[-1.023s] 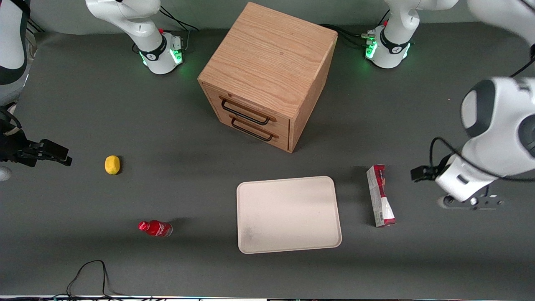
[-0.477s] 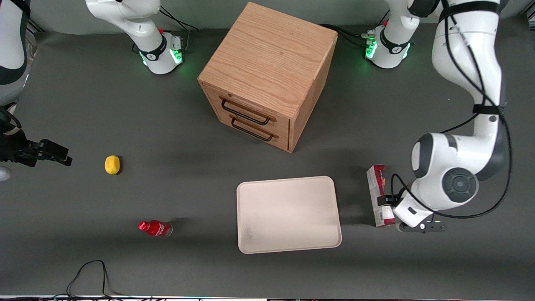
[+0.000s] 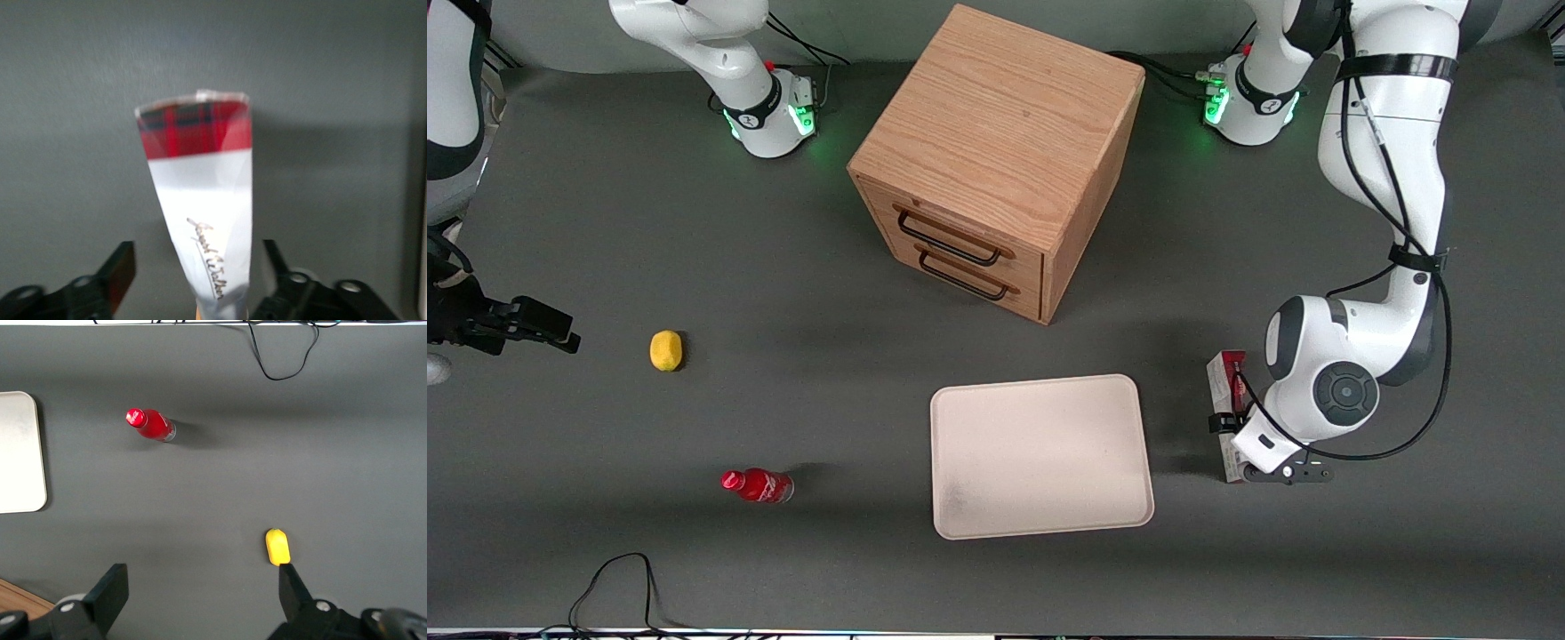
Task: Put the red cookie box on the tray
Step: 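Close the left gripper on the cookie box's upper end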
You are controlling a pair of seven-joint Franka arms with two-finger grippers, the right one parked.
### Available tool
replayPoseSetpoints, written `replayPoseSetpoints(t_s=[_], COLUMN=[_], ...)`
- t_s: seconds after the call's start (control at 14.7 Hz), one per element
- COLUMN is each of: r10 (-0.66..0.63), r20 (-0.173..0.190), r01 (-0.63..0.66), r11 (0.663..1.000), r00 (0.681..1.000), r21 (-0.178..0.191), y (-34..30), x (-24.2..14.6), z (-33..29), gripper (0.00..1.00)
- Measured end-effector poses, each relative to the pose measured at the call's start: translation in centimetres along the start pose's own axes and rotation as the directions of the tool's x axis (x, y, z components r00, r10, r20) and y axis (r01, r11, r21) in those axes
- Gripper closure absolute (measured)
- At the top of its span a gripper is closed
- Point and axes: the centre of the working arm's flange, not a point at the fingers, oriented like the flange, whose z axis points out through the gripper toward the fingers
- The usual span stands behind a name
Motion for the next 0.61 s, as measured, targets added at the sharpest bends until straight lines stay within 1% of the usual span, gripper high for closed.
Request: replayPoseSetpoints(t_s=[0.07, 0.14, 0.27, 0.34, 0.41, 0.48, 0.55, 0.61], r10=[0.000, 0.000, 0.000, 0.000, 0.001, -0.002, -0.004, -0.004], r20=[0.004, 0.004, 0.006, 0.008, 0.008, 0.010, 0.020, 0.041], r01=[0.000, 0.000, 0.000, 0.000, -0.001, 0.002, 0.004, 0.004], r11=[1.000, 1.000, 1.000, 1.000, 1.000, 1.000, 1.000, 1.000], r00=[1.000, 1.000, 1.000, 1.000, 1.000, 1.000, 1.000, 0.999], r21=[0.001, 0.001, -0.001, -0.003, -0.004, -0.007, -0.009, -0.007], y=[0.0, 0.0, 0.1, 0.2, 0.3, 0.5, 0.6, 0.7], x=[-0.1, -0.1, -0.2, -0.2, -0.2, -0.2, -0.2, 0.0], z=[0.2, 0.1, 0.0, 0.0, 0.0, -0.1, -0.5, -1.4], gripper=[0.35, 0.48, 0.67, 0.78, 0.86, 0.88, 0.88, 0.88])
